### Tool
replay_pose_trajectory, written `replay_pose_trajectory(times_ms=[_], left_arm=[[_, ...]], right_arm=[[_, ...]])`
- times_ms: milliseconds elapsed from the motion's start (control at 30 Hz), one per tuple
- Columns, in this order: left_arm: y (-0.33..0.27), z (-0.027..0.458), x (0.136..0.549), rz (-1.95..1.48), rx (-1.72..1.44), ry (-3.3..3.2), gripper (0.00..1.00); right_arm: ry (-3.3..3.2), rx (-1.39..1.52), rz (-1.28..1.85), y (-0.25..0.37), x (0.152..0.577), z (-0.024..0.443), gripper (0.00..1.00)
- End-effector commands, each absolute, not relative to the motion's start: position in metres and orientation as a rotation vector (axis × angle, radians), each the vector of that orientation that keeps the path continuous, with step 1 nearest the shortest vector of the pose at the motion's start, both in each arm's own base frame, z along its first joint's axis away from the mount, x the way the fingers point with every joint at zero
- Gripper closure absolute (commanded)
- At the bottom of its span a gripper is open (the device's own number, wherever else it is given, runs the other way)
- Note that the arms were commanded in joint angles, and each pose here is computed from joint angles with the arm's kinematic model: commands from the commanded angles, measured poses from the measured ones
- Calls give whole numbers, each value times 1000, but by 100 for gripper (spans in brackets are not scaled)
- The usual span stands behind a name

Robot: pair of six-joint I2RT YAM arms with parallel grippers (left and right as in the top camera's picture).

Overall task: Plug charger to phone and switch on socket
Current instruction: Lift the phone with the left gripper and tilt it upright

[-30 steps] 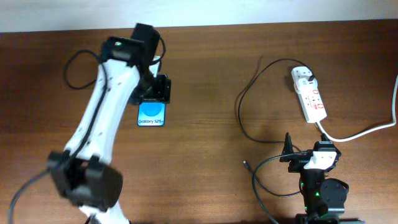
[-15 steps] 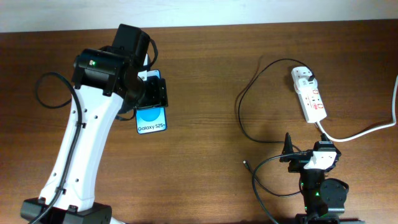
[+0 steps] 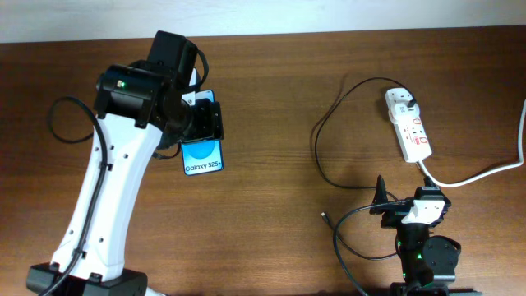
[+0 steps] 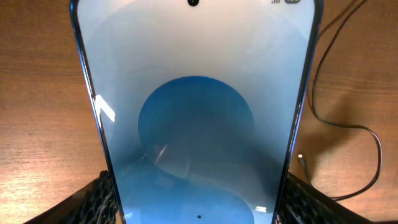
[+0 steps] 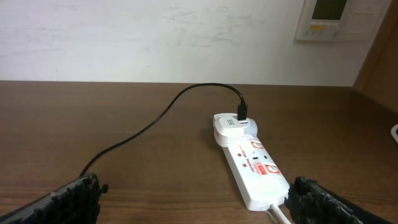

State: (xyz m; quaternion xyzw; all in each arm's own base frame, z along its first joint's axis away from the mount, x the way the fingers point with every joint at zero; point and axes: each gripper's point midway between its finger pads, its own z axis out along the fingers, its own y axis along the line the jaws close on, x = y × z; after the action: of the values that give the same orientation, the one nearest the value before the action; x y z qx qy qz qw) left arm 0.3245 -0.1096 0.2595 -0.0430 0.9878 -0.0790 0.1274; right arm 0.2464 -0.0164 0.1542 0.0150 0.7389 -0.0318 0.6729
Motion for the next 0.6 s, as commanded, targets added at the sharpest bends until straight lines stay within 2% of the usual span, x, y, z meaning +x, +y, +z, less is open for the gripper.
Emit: replay_pose_trajectory(times_ms=[0, 333, 467, 567], left_arm=[[-111, 281, 323, -278, -133, 2803, 68], [-117, 284, 329, -317, -134, 2774, 67], [-125, 286, 327, -417, -277, 2783, 65], [-125, 286, 327, -433, -364, 2779, 65]], right_arm=[[1671, 40, -77, -18, 246, 151, 2], [1671, 40, -77, -18, 246, 151, 2], [1670, 40, -76, -18, 246, 151, 2], [1656, 130, 234, 8, 247, 154, 2]])
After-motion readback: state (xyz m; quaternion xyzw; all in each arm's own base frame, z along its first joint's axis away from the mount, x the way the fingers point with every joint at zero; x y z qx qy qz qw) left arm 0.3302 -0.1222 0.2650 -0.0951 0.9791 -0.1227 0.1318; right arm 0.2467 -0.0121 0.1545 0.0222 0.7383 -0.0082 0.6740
